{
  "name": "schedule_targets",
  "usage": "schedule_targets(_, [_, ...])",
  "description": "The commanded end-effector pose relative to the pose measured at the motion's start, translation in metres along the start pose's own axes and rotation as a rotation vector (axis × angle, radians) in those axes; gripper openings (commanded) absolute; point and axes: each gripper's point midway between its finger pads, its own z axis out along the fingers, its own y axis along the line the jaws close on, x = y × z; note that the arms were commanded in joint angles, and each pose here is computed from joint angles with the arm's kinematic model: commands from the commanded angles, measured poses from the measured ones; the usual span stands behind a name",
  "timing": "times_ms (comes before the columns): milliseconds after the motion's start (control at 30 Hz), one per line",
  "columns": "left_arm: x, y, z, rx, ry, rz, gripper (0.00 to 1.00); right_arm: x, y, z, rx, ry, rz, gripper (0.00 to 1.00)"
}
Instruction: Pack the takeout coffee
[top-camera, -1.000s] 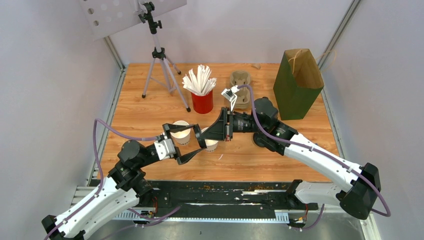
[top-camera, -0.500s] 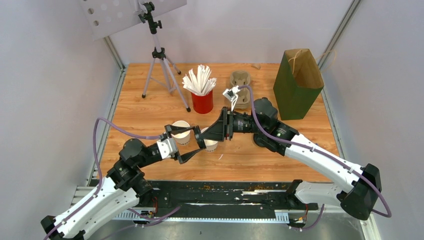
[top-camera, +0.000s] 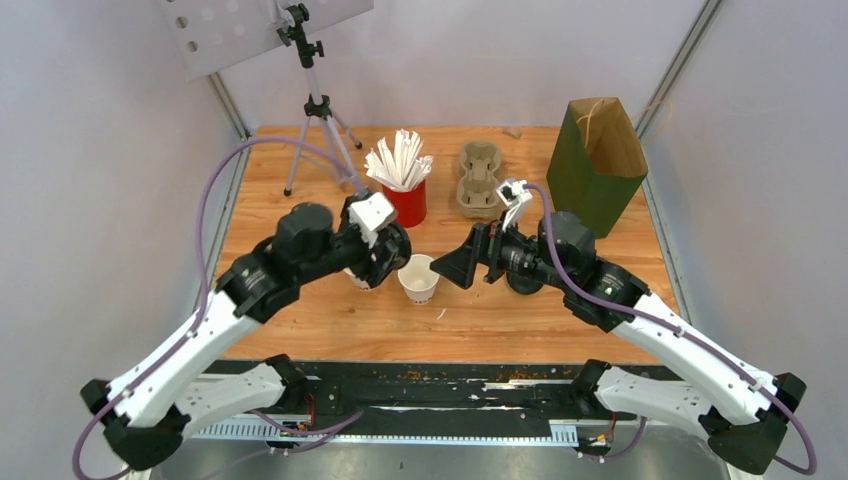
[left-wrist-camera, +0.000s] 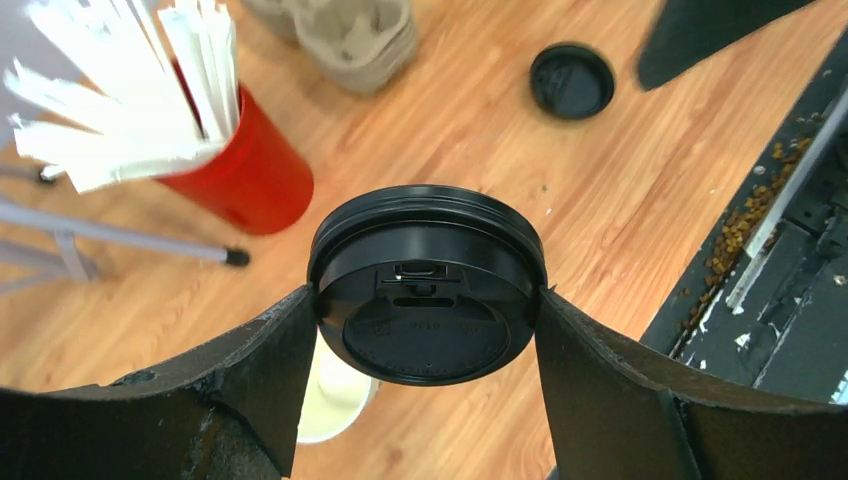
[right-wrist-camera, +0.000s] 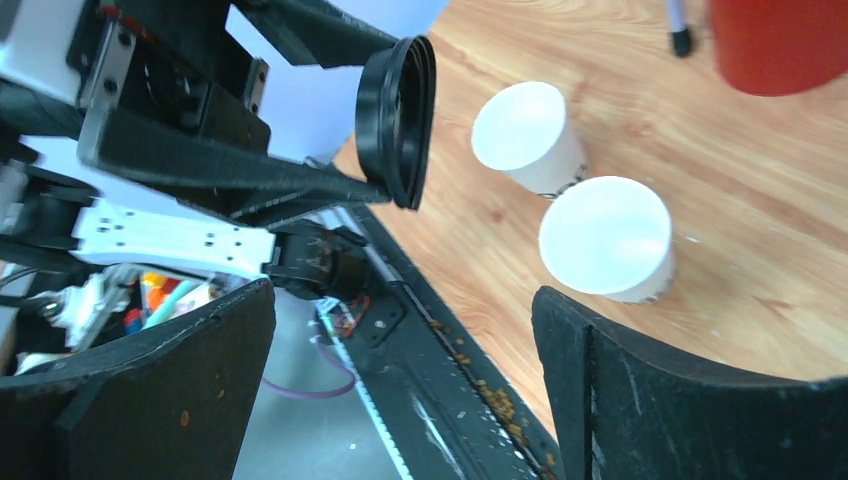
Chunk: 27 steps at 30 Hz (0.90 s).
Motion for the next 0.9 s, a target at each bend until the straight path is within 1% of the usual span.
schedule_targets(0, [0.033, 0.009, 0.003, -0.082, 0.313, -0.134, 0.72, -0.006, -0.027, -0.018, 0.158, -0.042, -0.085, 1.00])
schedule_targets(133, [0.034, 0.002, 0.022, -0.065, 0.425, -0.165, 0.72, -0.004, -0.036, -0.028, 0.209, -0.032, -0.130, 1.00])
schedule_targets(167, [0.034, 0.005, 0.026, -0.094, 0.450, -0.168, 0.72, -0.004, -0.039, -0.030, 0.227, -0.031, -0.140, 1.00])
schedule_targets(233, [0.037, 0.002, 0.036, -0.102, 0.500, -0.171, 0.72, -0.005, -0.044, -0.037, 0.254, -0.036, -0.158, 1.00])
schedule_targets(333, [0.042, -0.004, 0.051, -0.092, 0.554, -0.175, 0.72, -0.004, -0.045, -0.045, 0.262, -0.041, -0.184, 1.00])
schedule_targets(400, [0.045, -0.006, 0.059, -0.088, 0.585, -0.181, 0.72, -0.008, -0.048, -0.050, 0.286, -0.066, -0.195, 1.00])
schedule_targets(567, [0.056, -0.006, 0.074, -0.095, 0.673, -0.182, 0.74, -0.012, -0.044, -0.061, 0.276, -0.094, -0.205, 1.00])
schedule_targets(667, [0.063, -0.012, 0.086, -0.060, 0.707, -0.179, 0.74, -0.012, -0.043, -0.064, 0.270, -0.100, -0.208, 1.00])
schedule_targets(867, [0.085, -0.013, 0.102, -0.049, 0.797, -0.164, 0.76, -0.017, -0.032, -0.070, 0.238, -0.112, -0.211, 1.00])
